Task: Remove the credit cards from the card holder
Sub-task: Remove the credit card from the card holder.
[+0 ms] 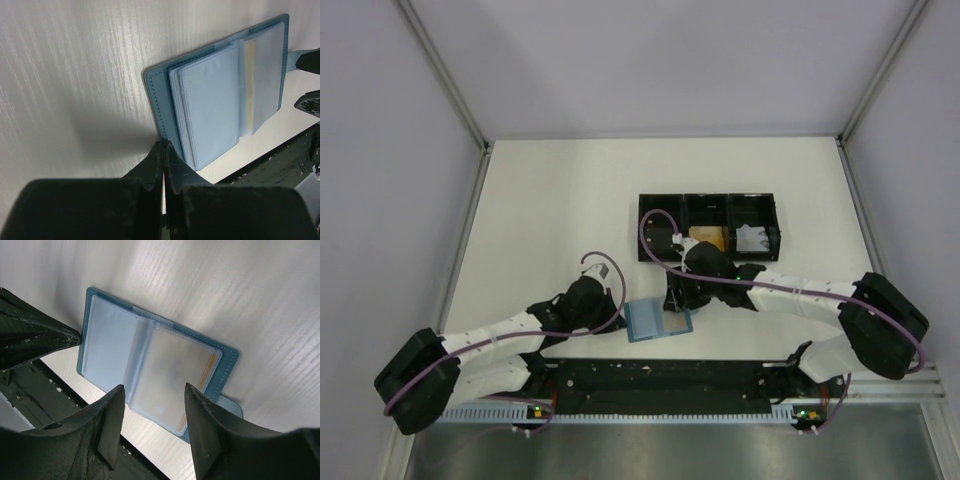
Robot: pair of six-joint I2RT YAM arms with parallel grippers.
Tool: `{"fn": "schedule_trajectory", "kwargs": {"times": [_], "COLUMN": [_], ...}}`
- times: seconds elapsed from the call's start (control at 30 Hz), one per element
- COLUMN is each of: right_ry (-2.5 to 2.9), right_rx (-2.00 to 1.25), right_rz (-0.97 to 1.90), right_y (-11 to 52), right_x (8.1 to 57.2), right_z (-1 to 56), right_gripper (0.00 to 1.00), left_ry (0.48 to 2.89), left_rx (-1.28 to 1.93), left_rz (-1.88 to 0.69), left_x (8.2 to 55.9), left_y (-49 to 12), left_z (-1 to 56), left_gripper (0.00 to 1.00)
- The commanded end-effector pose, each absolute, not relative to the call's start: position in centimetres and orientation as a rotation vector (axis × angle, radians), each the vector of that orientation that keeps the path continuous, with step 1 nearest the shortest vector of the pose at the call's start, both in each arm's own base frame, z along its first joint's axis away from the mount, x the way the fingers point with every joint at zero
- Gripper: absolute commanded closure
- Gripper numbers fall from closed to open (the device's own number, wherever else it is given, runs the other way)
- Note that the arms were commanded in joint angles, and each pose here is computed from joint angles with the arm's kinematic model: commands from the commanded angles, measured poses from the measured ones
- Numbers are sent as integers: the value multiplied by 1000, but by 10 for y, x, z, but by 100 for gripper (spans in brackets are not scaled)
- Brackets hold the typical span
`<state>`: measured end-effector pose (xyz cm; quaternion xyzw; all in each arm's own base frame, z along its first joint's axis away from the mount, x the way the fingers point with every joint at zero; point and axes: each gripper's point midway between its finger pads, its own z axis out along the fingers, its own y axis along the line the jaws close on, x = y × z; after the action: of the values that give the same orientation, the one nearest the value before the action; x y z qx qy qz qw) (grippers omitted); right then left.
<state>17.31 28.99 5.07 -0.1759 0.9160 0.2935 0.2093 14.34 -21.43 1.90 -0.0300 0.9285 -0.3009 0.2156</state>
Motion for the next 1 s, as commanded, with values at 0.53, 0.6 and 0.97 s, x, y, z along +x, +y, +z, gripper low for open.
{"fn": "schedule_trajectory", "kwargs": {"times": [0.53,0.6,0.97], "right_ry": [2545,2550,2572], "right_rx": [-506,-510,-523], "right_rz": [782,783,858], "right_y": [294,294,305], "right_x": [177,176,171], "right_z": [42,40,35], "right_gripper": [50,50,50], "left_ry": [2562,2562,2560], "left_rx": [-91,-87,-84], "left_rz": [-833,-833,-842], "left_x": [144,144,146], "left_y": [-214,-214,-217], "left_z": [19,19,20], "left_gripper": [100,100,100]}}
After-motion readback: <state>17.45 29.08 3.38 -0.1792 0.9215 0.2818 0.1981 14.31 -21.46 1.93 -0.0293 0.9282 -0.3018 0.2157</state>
